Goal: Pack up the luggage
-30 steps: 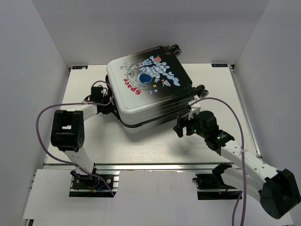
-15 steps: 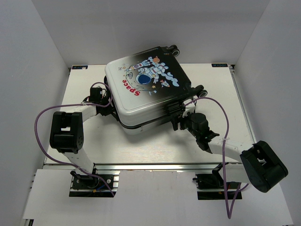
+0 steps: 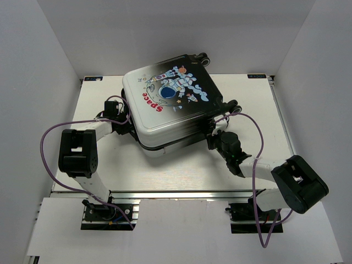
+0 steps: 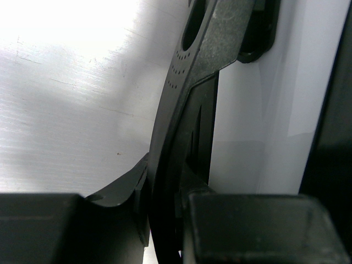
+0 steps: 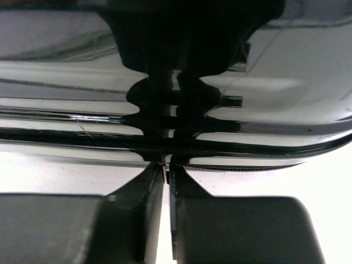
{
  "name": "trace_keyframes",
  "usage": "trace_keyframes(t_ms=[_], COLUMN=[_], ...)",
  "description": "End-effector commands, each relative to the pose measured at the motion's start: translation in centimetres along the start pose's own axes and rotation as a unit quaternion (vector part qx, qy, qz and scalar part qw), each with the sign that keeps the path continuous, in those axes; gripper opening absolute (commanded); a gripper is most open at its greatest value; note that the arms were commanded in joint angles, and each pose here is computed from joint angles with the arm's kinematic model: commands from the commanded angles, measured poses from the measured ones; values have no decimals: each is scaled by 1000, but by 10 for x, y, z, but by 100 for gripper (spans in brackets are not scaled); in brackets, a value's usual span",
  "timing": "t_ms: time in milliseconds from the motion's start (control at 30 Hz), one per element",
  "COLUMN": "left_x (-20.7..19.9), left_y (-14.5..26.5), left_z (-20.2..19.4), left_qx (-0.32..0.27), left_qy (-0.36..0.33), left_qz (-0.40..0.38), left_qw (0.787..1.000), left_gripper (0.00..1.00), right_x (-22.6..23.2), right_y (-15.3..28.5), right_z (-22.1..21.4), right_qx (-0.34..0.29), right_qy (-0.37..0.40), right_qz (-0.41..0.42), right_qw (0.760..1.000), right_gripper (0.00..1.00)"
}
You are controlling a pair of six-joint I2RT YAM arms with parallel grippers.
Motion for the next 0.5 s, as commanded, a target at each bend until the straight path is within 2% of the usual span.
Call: trace_keyframes(t_ms=[0, 33, 167, 267, 467], left_x=[81, 84, 97, 104, 118], left_y=[-1, 0, 3, 1, 2], left_z=[-33, -29, -23, -22, -14], left_qx=[66, 62, 56, 59, 53], left_qy=[12, 18, 35, 48, 67], left_qz=[163, 165, 181, 185, 196], left_qw=[984, 984, 981, 980, 977], left_gripper=[0, 0, 0, 0, 0], right_x=[-14, -20, -58, -78, -108], right_y=[-10, -11, -4, 2, -3], right_z=[38, 36, 24, 19, 12], right_qx=[-70, -66, -49, -41, -28], right_qy=[-42, -48, -69, -82, -131], right_qz=[-63, -84, -208, -255, -279], right_qw=[995, 993, 975, 963, 951], right_gripper=[5, 0, 0, 0, 0])
Point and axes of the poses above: each gripper's point midway between its finger pads, its own y axis back along the fingers, its own x axis along the line the jaws close on, z = x × y, the point moved 4 cm from there along y, back along the fingers, and after that the axes turned 3 degrees about y, right-handed, at the moved point
